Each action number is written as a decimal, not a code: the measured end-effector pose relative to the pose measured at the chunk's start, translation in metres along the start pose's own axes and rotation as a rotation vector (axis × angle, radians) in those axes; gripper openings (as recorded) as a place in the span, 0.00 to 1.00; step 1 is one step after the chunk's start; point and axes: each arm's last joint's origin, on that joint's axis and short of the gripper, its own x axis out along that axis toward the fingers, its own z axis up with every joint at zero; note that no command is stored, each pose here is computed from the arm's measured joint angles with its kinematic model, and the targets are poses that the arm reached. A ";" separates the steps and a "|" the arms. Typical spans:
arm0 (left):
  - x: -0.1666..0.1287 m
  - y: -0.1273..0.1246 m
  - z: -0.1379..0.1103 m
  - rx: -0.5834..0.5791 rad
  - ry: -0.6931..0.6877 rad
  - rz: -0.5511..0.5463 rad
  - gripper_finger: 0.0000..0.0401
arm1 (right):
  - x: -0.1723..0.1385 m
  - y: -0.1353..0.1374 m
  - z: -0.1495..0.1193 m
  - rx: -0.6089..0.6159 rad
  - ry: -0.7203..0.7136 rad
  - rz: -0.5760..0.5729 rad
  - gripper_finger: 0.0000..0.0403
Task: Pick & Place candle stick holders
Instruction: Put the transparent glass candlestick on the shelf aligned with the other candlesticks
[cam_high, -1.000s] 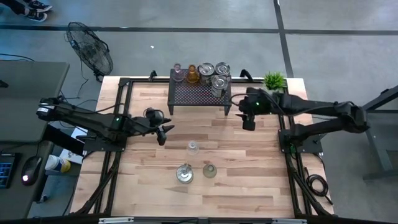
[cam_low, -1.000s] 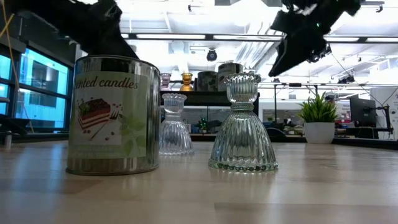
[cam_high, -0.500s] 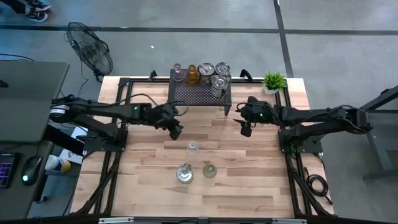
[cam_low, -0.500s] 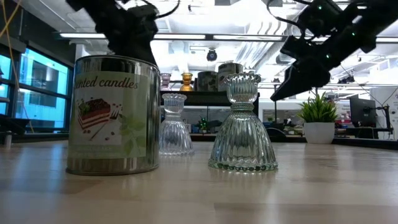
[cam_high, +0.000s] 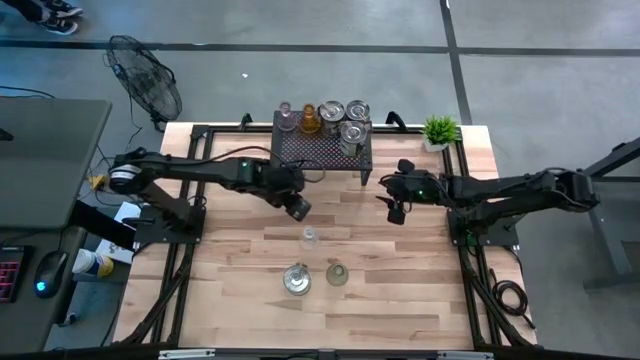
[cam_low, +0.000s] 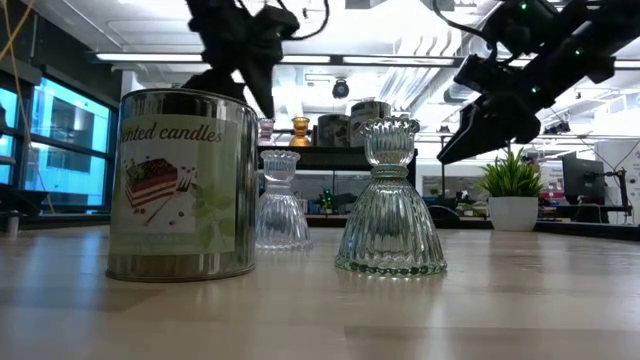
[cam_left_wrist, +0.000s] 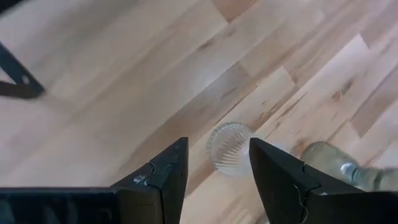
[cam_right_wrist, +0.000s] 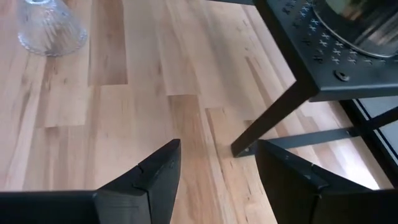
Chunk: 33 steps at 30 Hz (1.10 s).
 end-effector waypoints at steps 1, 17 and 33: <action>0.001 -0.001 0.001 -0.023 0.019 0.010 0.41 | 0.000 0.001 0.000 -0.002 -0.001 0.005 0.49; 0.021 -0.034 -0.011 -0.146 0.126 -0.002 0.41 | -0.002 0.009 0.002 -0.020 -0.018 0.033 0.49; 0.053 -0.041 -0.021 -0.160 0.219 0.016 0.41 | -0.002 0.010 0.003 -0.011 -0.028 0.042 0.49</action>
